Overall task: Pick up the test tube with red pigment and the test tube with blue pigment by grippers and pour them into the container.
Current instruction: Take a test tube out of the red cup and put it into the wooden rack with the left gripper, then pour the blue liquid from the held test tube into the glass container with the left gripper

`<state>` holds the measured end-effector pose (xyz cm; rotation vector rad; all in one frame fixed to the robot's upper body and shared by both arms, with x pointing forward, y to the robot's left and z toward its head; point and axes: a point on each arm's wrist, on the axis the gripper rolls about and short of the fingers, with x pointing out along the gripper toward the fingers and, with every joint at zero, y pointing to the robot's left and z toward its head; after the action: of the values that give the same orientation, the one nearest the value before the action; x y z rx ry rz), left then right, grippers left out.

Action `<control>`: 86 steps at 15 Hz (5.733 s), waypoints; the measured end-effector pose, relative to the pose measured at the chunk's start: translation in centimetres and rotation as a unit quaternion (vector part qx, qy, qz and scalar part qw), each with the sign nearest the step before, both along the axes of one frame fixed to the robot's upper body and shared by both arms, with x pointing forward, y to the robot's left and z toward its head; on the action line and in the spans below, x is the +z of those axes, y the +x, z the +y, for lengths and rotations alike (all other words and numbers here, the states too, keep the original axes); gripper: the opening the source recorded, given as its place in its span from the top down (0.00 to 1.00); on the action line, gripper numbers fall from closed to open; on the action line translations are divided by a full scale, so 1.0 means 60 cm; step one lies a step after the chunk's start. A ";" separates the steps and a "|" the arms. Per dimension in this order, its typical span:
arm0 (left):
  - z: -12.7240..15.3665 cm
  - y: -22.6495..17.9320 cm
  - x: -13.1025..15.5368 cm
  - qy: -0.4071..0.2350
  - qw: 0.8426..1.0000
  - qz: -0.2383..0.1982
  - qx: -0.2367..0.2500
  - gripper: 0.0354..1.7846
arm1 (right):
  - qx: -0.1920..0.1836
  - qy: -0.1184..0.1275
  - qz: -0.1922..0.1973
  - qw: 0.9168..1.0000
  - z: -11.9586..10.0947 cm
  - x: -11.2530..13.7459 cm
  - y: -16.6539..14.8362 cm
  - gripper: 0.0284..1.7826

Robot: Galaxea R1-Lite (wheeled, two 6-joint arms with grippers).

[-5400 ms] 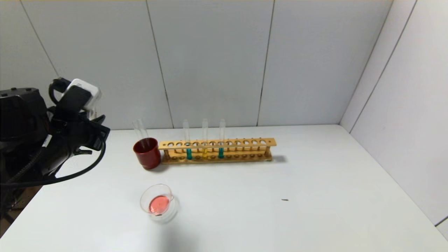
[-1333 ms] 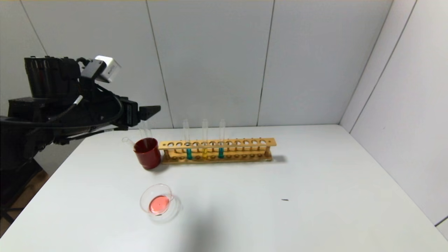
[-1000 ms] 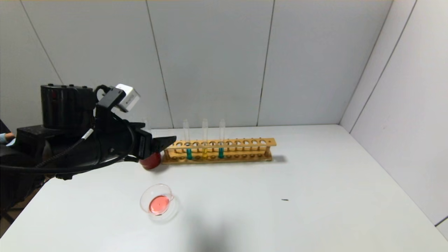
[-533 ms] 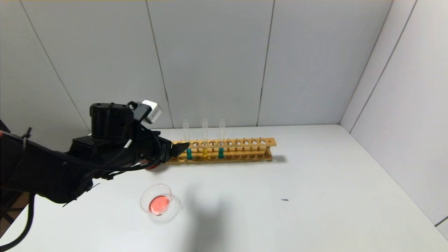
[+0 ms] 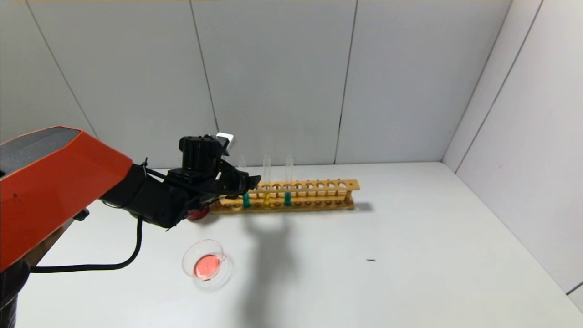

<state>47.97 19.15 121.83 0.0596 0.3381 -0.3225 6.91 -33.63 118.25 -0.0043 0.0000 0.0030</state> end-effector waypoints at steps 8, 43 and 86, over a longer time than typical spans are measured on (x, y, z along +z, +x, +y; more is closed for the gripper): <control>-0.013 0.031 -0.022 0.011 1.000 0.008 0.025 0.02 | 0.000 0.000 0.000 1.000 0.000 0.000 0.000 0.02; -0.019 -0.015 0.173 0.000 0.997 -0.075 0.021 0.84 | 0.000 0.000 0.000 1.000 0.000 0.000 0.000 0.02; 0.136 -0.243 0.027 0.628 0.717 -0.085 -0.290 0.84 | 0.000 0.000 0.000 1.000 0.000 0.000 0.000 0.02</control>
<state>33.38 27.31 123.44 1.5789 0.2939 -0.6572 6.91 -33.64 118.25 -0.0043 0.0000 0.0026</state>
